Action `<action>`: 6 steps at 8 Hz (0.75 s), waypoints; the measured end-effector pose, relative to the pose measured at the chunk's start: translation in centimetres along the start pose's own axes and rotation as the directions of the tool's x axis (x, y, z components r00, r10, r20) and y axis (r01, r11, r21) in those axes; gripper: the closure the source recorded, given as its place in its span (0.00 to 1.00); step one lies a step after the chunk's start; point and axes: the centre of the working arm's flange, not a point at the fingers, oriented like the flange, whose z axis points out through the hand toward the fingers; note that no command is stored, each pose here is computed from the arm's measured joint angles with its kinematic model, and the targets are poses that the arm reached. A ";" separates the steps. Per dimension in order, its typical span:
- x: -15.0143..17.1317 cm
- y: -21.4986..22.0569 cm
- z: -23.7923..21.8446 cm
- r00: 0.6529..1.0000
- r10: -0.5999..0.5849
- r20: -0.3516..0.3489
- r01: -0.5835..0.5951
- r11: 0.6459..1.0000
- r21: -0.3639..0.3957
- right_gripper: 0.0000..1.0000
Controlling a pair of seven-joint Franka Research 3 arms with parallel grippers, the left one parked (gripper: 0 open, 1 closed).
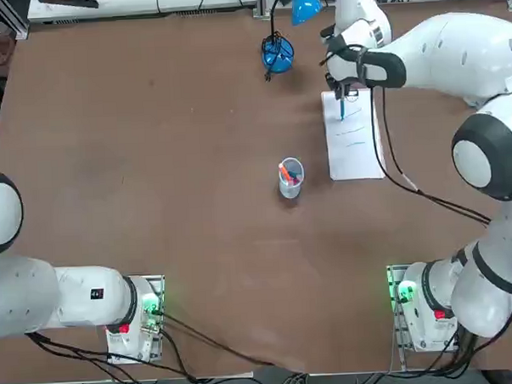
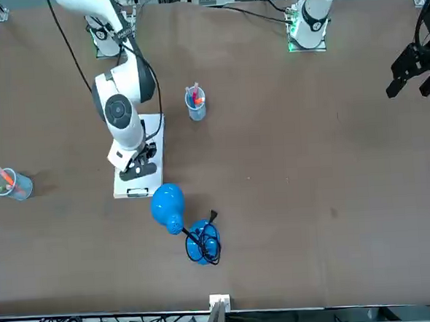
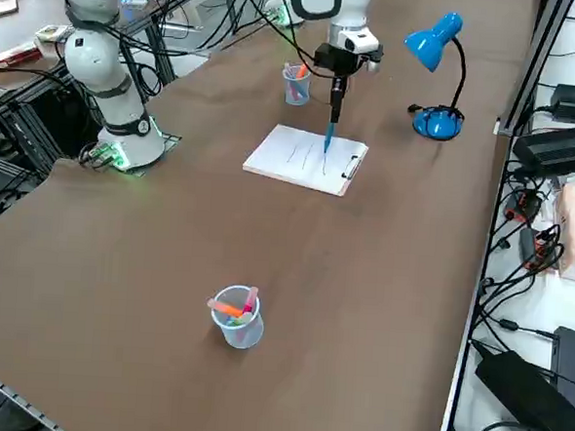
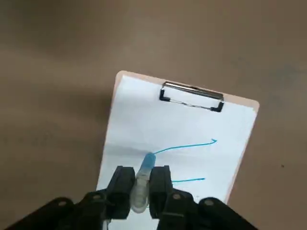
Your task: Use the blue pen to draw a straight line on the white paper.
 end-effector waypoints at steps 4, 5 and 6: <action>-0.5 -1.1 -1.0 0.999 0.011 0.039 -0.011 1.000 -0.006 0.79; -0.5 -0.9 -2.5 0.997 0.013 0.075 -0.012 1.000 -0.015 0.79; -0.4 -0.7 -4.6 0.995 0.017 0.102 -0.015 1.000 -0.020 0.79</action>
